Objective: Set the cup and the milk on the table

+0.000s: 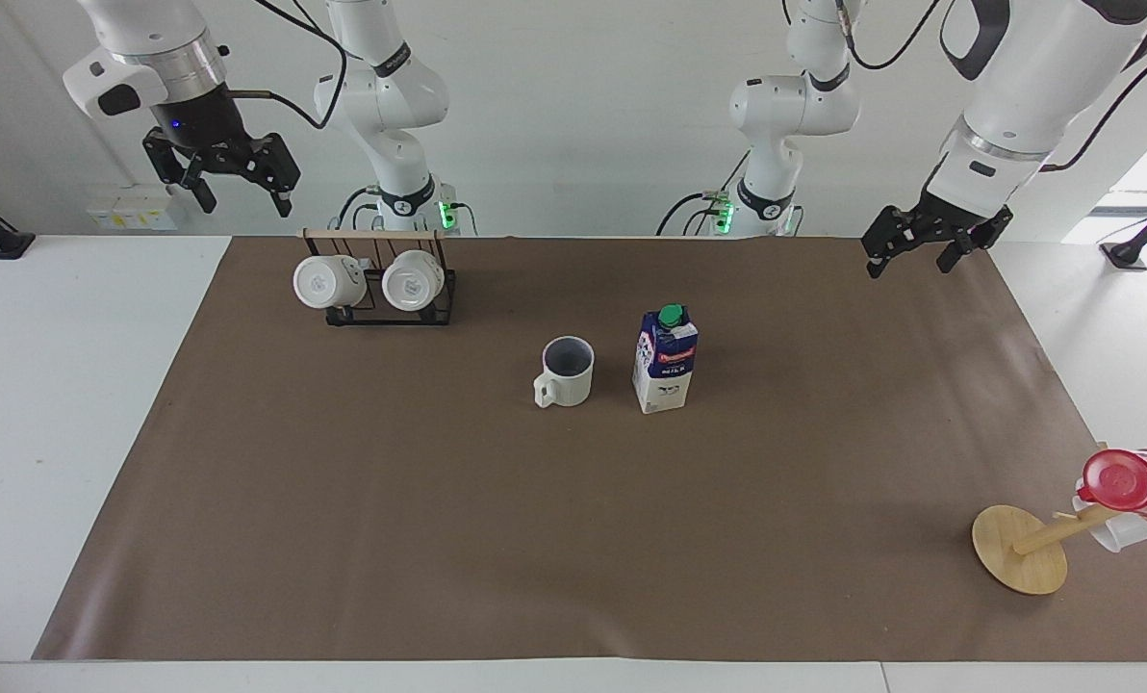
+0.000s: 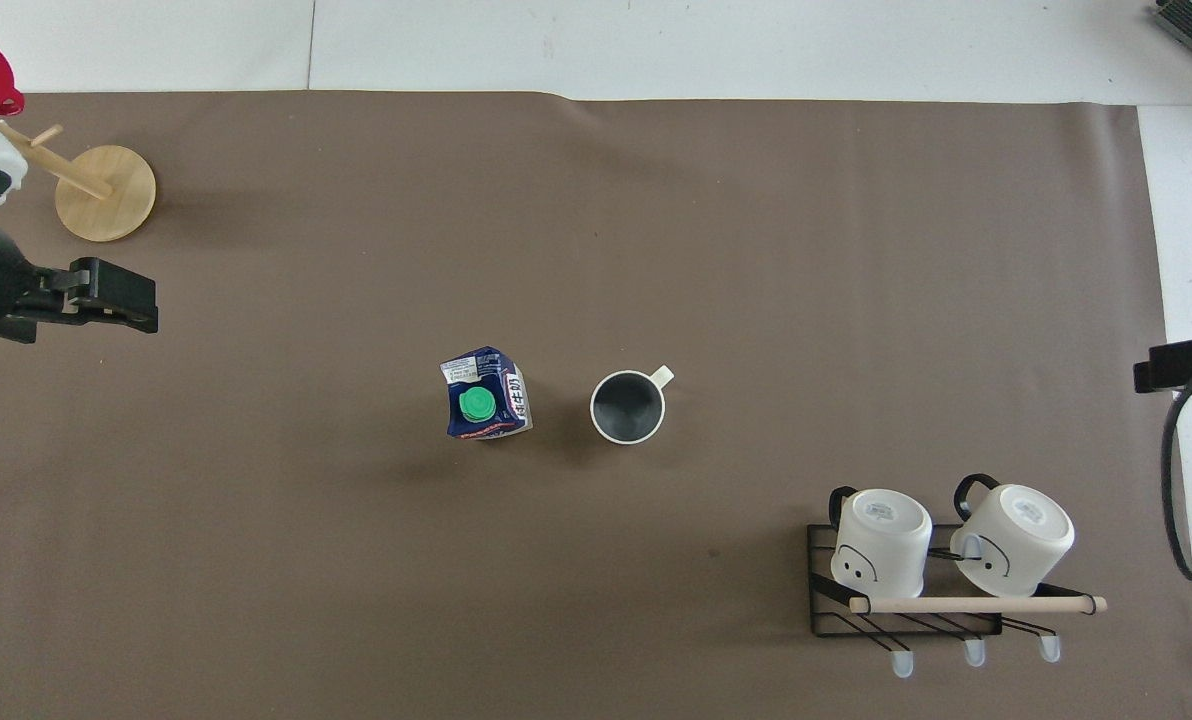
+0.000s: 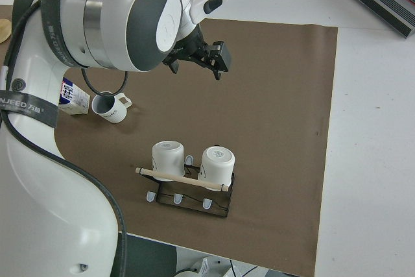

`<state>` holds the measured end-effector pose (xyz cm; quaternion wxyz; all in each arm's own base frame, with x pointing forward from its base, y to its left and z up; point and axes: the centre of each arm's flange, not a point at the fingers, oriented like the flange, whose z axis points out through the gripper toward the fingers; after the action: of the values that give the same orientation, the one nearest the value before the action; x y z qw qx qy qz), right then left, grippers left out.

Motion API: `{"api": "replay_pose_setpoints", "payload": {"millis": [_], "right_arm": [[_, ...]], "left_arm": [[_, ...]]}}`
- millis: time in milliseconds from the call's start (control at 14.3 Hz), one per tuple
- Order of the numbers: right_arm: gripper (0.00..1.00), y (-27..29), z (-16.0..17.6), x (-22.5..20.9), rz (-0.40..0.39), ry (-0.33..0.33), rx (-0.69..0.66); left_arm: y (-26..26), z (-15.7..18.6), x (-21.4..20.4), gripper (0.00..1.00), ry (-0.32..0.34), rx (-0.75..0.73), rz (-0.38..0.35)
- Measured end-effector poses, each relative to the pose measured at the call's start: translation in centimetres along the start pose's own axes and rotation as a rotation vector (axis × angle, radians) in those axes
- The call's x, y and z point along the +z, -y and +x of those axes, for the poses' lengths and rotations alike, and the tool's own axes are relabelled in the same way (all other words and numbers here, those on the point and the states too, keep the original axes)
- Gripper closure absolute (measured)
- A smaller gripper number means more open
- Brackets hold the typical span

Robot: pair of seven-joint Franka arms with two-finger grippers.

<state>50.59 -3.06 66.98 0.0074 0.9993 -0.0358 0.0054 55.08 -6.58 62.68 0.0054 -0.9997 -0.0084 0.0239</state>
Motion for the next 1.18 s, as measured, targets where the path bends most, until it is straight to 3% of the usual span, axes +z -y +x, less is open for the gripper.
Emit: {"api": "replay_pose_setpoints", "payload": {"millis": [1185], "right_arm": [[0.0, 0.4, 0.0, 0.0, 0.007, 0.0, -0.006]], "left_arm": [[1.1, -0.6, -1.6, 0.0, -0.028, 0.051, -0.003]]}}
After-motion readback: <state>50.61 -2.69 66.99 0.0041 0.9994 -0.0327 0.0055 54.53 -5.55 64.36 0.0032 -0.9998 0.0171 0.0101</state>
